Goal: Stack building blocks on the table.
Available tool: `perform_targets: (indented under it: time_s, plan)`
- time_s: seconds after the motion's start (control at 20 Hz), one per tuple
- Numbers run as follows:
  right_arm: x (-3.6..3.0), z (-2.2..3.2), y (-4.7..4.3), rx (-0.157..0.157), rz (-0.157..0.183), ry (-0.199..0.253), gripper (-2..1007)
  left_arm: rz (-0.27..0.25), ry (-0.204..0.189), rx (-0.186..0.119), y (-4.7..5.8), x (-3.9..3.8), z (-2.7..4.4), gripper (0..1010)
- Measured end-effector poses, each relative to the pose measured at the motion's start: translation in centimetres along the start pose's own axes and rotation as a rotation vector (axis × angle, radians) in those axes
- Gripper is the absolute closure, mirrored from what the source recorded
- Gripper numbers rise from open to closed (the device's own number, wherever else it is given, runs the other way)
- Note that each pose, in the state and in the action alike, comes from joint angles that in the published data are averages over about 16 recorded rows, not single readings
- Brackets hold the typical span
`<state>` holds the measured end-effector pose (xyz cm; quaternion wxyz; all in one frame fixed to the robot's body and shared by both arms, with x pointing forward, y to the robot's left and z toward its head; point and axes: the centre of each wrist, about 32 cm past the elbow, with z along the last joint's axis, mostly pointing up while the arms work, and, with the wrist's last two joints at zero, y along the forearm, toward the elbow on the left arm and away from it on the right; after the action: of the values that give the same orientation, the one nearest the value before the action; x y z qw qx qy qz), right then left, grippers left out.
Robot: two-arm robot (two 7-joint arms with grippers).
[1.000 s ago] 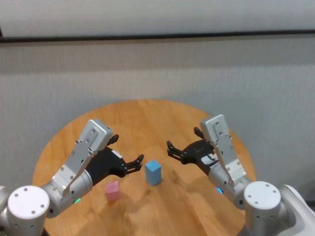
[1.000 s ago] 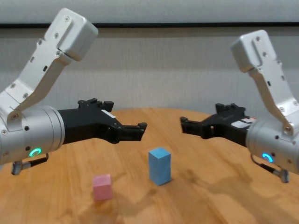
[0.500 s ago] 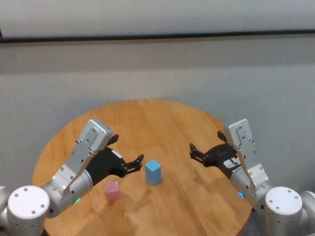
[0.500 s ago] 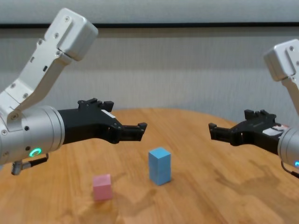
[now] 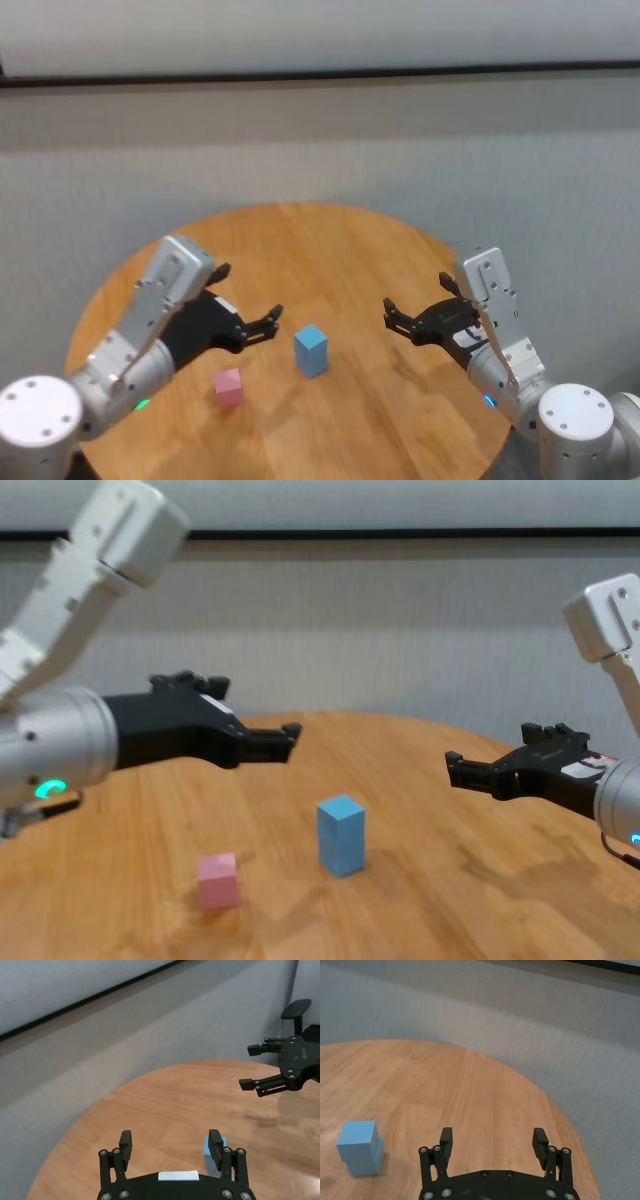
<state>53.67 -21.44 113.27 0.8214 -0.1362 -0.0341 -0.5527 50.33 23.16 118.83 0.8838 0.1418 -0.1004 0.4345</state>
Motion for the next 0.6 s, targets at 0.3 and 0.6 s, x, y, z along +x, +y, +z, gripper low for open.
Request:
perform_targets:
  time_s: [0.3, 0.6]
  plan:
    - [-0.02, 0.02, 0.02, 0.000, -0.001, 0.000, 0, -0.024, -0.007, 0.019, 1.9, 0.25, -0.03, 8]
    - [-0.04, 0.06, 0.05, 0.001, -0.002, -0.001, 0, -0.062, 0.028, 0.057, 3.0, 0.60, -1.46, 8]
